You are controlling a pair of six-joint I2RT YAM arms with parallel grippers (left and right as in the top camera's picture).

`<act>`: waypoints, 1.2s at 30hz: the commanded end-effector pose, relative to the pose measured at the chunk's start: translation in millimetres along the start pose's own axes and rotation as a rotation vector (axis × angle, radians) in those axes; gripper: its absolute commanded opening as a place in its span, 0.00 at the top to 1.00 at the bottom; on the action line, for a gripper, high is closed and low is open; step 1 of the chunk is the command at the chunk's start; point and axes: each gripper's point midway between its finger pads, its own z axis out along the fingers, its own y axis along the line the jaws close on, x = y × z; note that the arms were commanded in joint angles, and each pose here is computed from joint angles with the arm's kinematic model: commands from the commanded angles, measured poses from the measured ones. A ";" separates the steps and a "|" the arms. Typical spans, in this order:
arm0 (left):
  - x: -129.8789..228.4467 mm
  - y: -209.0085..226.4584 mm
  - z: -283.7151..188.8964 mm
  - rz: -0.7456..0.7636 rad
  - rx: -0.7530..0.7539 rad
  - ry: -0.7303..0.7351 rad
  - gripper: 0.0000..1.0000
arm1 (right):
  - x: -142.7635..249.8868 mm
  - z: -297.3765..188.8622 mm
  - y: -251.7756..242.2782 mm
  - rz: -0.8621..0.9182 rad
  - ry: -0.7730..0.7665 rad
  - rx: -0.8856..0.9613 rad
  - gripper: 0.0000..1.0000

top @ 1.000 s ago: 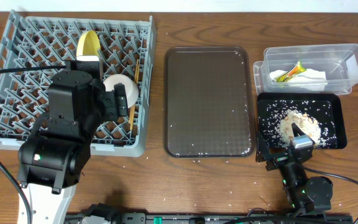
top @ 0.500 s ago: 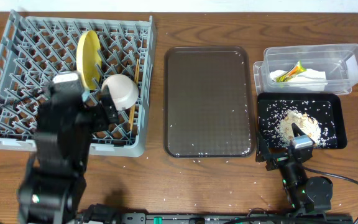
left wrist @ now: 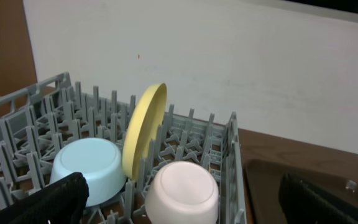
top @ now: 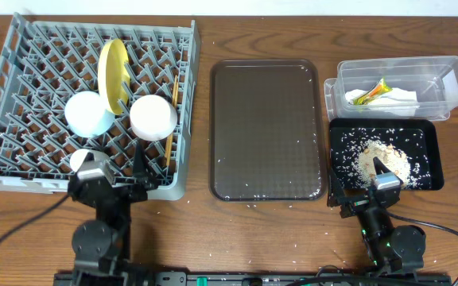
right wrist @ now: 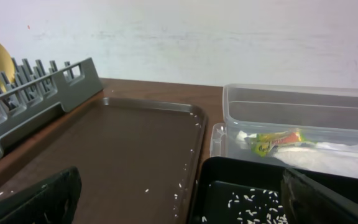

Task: Sort waste into correct bins and load items into the dishwasher

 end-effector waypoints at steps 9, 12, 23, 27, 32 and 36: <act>29.8 8.7 -2.9 0.008 0.006 -0.064 0.02 | 0.4 -0.2 -3.0 -0.009 -0.002 0.014 0.01; 46.3 11.0 1.8 0.012 0.002 -0.042 0.02 | 0.4 -0.2 -3.0 -0.009 -0.002 0.014 0.01; 86.4 17.8 7.5 0.030 -0.014 0.047 0.02 | 0.4 -0.2 -3.0 -0.009 -0.002 0.014 0.01; 94.7 19.6 7.0 0.037 -0.021 0.081 0.02 | 0.4 -0.3 -3.0 -0.009 -0.002 0.014 0.01; 100.9 20.8 6.7 0.042 -0.025 0.107 0.02 | 0.4 -0.2 -3.0 -0.009 -0.002 0.014 0.01; 101.5 20.9 6.8 0.042 -0.026 0.110 0.02 | 0.4 -0.2 -3.0 -0.009 -0.002 0.014 0.01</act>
